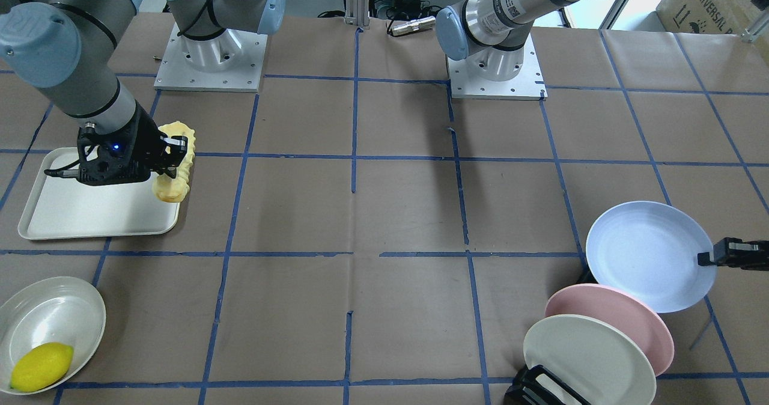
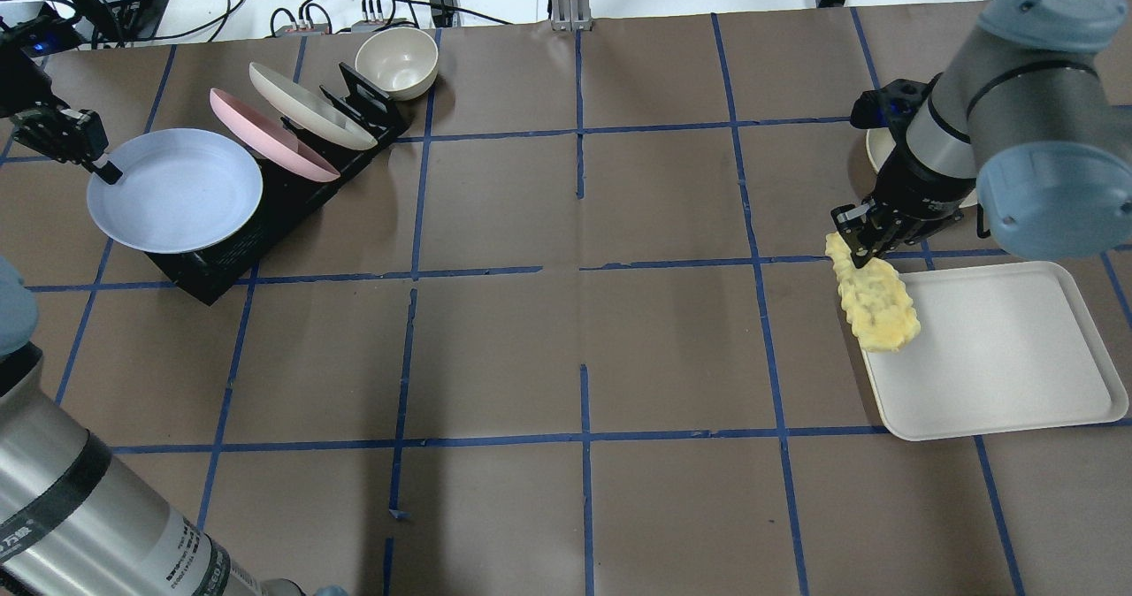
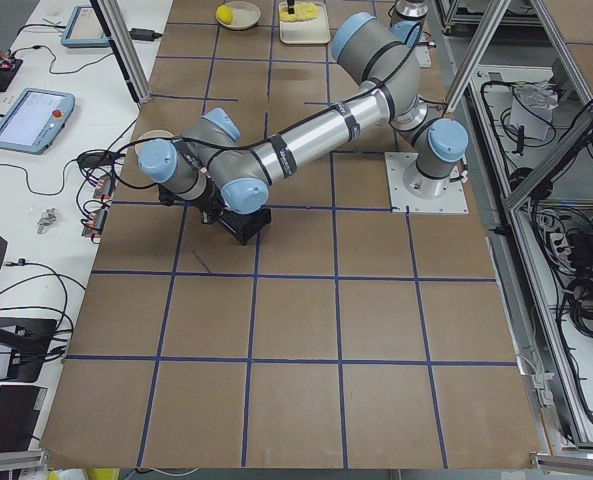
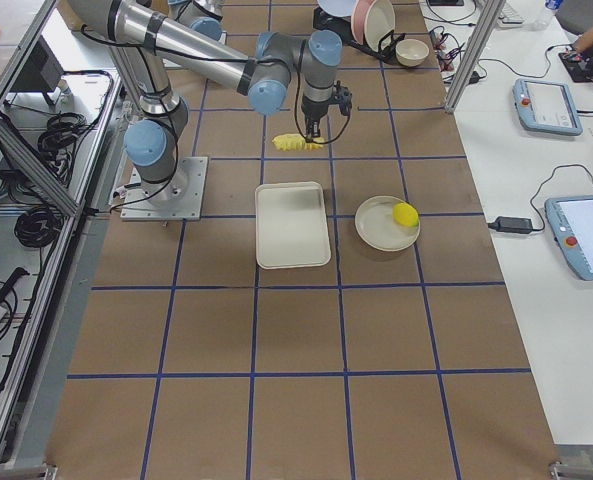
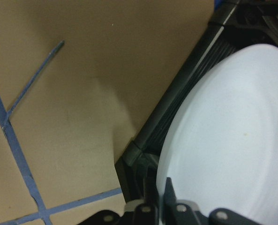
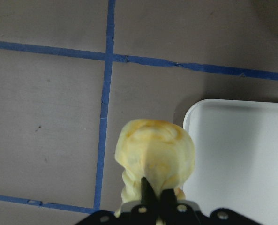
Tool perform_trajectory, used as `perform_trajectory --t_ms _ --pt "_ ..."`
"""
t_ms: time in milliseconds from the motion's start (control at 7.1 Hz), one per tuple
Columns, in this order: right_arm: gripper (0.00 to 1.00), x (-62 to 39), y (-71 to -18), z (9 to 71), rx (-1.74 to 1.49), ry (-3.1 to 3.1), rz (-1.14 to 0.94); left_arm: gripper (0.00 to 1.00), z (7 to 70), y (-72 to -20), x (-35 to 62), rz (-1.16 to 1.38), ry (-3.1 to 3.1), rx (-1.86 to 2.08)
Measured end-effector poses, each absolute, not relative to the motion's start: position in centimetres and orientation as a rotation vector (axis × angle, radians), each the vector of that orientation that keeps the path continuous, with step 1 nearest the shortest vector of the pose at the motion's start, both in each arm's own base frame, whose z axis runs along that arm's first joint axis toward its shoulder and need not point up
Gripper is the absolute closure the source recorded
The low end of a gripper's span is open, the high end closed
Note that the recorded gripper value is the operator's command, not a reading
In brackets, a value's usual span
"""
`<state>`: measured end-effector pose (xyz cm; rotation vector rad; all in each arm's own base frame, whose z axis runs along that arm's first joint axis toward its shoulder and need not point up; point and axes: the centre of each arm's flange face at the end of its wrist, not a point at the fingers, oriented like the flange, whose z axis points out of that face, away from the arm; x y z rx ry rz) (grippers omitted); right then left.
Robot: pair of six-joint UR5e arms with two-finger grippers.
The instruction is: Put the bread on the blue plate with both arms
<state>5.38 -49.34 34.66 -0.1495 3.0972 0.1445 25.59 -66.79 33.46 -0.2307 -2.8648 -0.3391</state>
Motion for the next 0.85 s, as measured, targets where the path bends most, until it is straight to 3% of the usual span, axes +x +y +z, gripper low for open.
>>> perform_trajectory --t_ms 282,845 --pt "0.90 6.7 -51.0 37.0 -0.100 3.105 0.182 0.91 36.5 -64.2 20.2 -0.391 -2.896 -0.197" --pt "0.90 11.1 -51.3 39.7 -0.084 3.124 0.186 0.91 36.8 -62.0 -0.9 -0.418 -2.967 -0.262"
